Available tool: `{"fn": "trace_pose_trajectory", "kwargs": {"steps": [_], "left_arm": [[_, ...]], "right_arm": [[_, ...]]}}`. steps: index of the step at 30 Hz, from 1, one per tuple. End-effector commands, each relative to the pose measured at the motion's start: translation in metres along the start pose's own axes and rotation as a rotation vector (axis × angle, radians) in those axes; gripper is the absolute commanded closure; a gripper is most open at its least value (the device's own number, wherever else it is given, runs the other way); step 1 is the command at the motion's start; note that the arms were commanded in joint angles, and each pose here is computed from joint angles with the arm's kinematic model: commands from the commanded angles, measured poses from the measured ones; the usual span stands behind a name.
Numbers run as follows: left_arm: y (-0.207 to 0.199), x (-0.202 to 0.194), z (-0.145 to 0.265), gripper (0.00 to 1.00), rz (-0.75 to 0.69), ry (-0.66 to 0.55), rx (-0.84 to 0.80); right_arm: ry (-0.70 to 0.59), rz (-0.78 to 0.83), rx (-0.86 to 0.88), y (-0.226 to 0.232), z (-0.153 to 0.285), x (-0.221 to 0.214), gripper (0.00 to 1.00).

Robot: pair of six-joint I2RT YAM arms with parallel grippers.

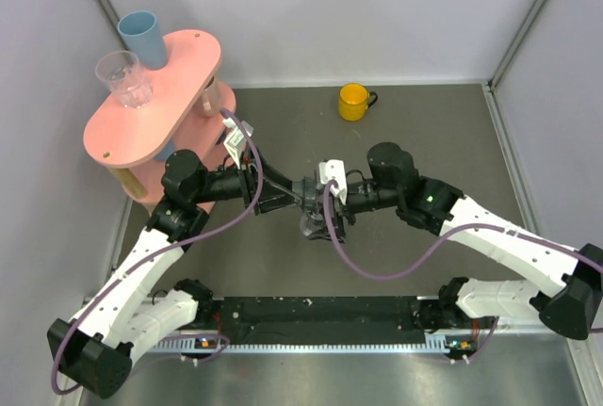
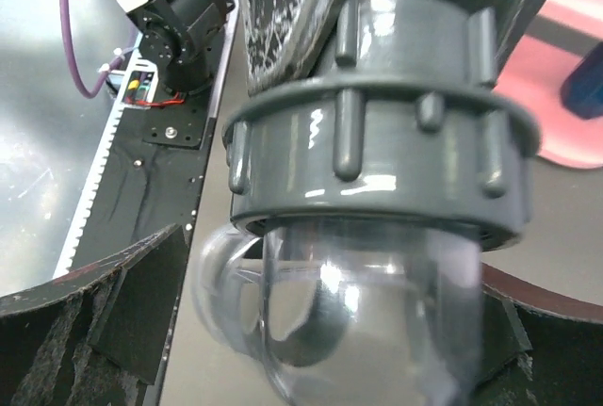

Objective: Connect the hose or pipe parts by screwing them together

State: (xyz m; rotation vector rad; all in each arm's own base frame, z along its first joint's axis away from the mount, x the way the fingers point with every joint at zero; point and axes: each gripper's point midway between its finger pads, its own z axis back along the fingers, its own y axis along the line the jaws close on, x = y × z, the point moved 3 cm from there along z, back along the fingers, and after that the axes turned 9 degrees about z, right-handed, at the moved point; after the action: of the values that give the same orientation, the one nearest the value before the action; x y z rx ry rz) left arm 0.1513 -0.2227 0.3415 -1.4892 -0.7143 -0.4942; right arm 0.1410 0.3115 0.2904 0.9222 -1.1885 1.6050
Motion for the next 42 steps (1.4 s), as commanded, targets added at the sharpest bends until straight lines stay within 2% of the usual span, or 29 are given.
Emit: {"fn": "trace_pose_trajectory", "kwargs": {"steps": [1,16,31,39,42], "left_arm": [[-0.019,0.021,-0.001,1.00,-0.118,-0.067,-0.039],[-0.009,0.016,-0.001,1.00,-0.096,-0.059,-0.014],[-0.003,0.015,-0.002,1.00,-0.078,-0.058,-0.006],[-0.004,0.016,-0.003,1.00,-0.077,-0.053,-0.009],[-0.007,0.017,-0.002,1.00,-0.078,-0.053,-0.017]], "right_arm": [[-0.018,-0.024,0.012,0.005,-0.003,0.004,0.09],[0.054,0.084,-0.303,-0.022,0.051,0.026,0.07],[-0.122,0.187,-0.203,-0.022,0.050,0.091,0.08],[-0.161,0.143,-0.046,0.002,0.036,0.083,0.08],[-0.136,0.117,-0.037,0.004,0.031,0.070,0.09]]}}
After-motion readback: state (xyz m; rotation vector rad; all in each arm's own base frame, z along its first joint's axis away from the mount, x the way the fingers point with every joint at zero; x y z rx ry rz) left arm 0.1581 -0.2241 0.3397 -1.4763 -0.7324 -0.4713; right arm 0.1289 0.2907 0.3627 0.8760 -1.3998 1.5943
